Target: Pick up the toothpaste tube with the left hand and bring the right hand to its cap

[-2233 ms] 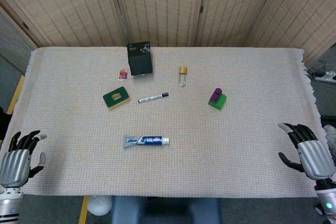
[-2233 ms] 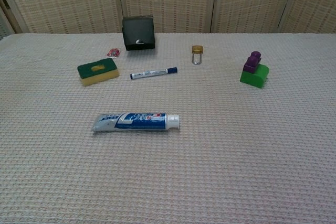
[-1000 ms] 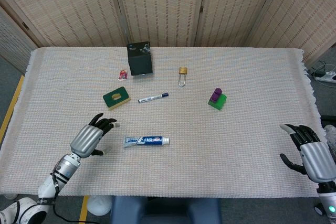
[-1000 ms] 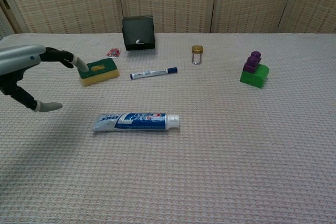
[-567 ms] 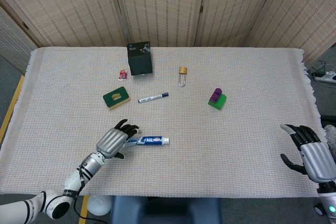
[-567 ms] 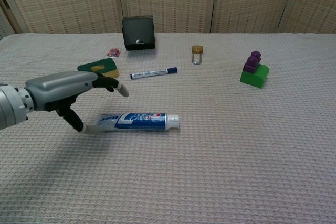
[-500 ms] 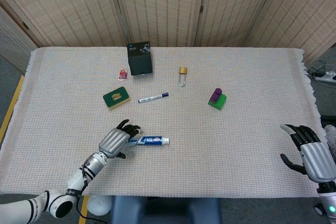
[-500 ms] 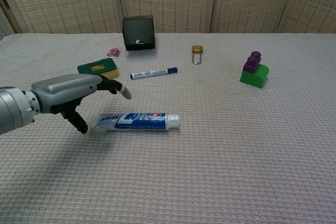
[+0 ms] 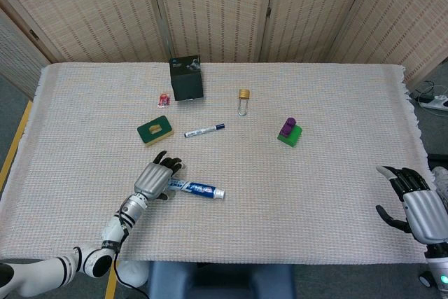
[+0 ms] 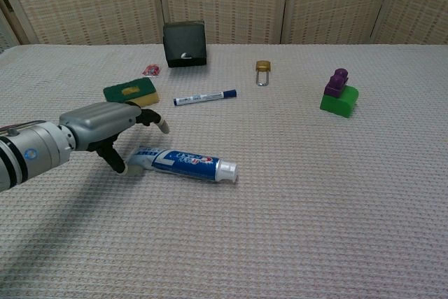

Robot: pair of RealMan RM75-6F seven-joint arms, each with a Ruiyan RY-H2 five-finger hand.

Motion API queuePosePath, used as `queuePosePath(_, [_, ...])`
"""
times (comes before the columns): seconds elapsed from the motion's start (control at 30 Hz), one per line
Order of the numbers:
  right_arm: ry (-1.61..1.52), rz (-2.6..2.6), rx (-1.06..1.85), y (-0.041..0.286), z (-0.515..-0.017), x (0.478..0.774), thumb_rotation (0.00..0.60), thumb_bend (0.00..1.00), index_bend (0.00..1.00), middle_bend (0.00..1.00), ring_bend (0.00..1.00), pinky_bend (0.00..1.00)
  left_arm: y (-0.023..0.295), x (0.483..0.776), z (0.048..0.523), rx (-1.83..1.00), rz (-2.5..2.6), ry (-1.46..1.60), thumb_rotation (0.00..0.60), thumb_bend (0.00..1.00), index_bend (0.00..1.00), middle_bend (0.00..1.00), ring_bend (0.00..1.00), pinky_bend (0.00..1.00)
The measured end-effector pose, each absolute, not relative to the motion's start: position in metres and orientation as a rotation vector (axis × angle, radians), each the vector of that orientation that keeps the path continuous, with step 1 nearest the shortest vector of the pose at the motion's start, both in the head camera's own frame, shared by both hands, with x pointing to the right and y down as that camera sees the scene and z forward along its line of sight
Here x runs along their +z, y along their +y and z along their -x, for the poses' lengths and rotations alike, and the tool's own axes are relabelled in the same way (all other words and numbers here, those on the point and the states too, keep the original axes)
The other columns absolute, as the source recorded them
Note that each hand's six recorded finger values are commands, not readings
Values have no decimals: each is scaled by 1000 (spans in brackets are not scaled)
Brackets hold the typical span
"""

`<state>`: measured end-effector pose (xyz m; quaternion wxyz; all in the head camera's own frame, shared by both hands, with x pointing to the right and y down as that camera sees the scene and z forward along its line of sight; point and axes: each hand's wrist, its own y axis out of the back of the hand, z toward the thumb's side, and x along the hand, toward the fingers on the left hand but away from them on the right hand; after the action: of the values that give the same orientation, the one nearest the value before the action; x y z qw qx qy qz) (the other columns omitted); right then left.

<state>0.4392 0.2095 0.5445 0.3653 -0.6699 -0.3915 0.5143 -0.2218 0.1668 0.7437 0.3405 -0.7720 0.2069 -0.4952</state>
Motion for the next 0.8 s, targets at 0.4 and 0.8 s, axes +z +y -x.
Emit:
queuePosePath(0.4, [-1002,1724,1326,209,-439,546,600,351,145,210,187,144,181,738,195,-1221,2090,494,600,326,268,204,216,46])
queuePosePath(0.8, [-1006,1727,1335,210,-442,548,600,351,145,210,188,144,177,744,176,-1190,2032,496,600,368,440,398,363,94])
